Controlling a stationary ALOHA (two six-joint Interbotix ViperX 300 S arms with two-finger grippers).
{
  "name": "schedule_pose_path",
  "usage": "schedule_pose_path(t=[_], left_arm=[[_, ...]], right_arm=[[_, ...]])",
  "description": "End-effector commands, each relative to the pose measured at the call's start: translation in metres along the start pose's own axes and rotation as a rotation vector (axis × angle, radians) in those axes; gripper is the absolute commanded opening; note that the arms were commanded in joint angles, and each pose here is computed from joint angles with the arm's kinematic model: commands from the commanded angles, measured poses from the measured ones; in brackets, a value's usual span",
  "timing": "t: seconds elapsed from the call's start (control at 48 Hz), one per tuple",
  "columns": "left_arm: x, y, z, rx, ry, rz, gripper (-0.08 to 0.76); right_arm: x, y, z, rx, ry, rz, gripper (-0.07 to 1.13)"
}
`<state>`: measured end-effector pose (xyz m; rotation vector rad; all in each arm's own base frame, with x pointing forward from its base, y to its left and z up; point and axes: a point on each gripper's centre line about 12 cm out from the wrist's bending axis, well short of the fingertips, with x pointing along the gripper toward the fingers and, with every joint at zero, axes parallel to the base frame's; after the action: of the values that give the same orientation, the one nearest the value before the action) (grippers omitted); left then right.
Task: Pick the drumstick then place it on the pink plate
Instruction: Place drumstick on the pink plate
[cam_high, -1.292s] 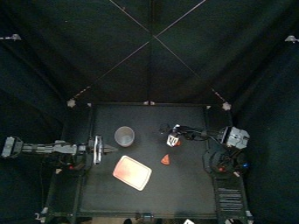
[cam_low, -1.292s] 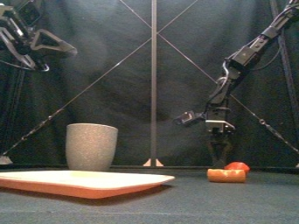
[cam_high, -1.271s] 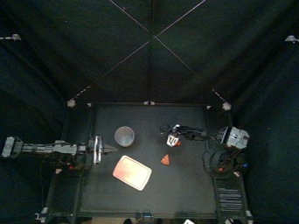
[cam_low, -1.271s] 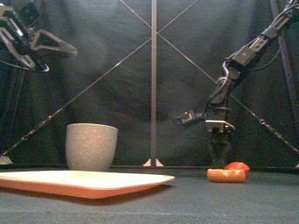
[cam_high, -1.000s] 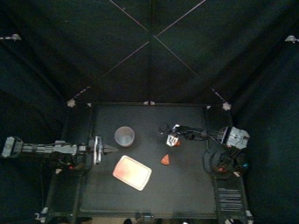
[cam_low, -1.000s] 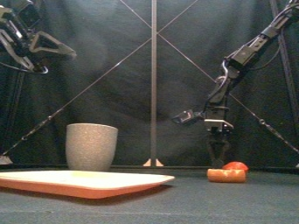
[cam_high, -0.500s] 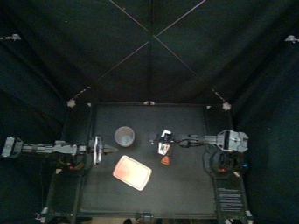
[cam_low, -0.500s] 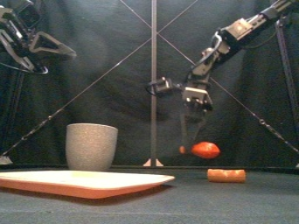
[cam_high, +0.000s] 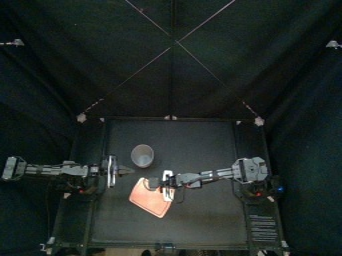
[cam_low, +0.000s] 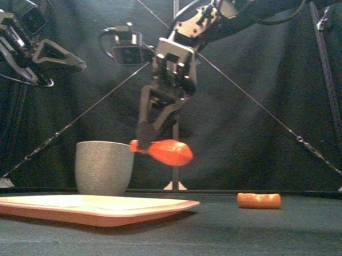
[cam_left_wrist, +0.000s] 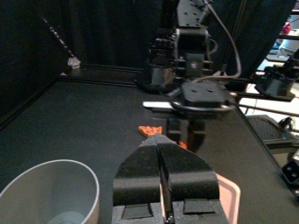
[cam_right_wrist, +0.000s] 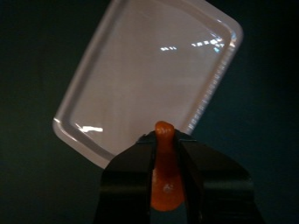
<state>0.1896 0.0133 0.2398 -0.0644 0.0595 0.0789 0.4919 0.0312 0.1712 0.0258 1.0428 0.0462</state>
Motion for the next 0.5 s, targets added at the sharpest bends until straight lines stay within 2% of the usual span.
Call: schedule_pose_path(t=[0.021,0.354,0.5], left_arm=[[0.001,0.000,0.003,-0.003,-0.009,0.004,-0.015],[0.001,0.001,0.002,-0.005,-0.005,0.004,-0.015],[0.001,0.001,-0.001,-0.005,0.003,0.004,-0.015]], right_arm=[[-0.011,0.014,0.031,-0.010,-0.078,0.024,0.40],[0.017,0.019,0.050,-0.015,-0.092,0.024,0.43],[0.017,0.020,0.054,-0.003,-0.101,0.021,0.52]])
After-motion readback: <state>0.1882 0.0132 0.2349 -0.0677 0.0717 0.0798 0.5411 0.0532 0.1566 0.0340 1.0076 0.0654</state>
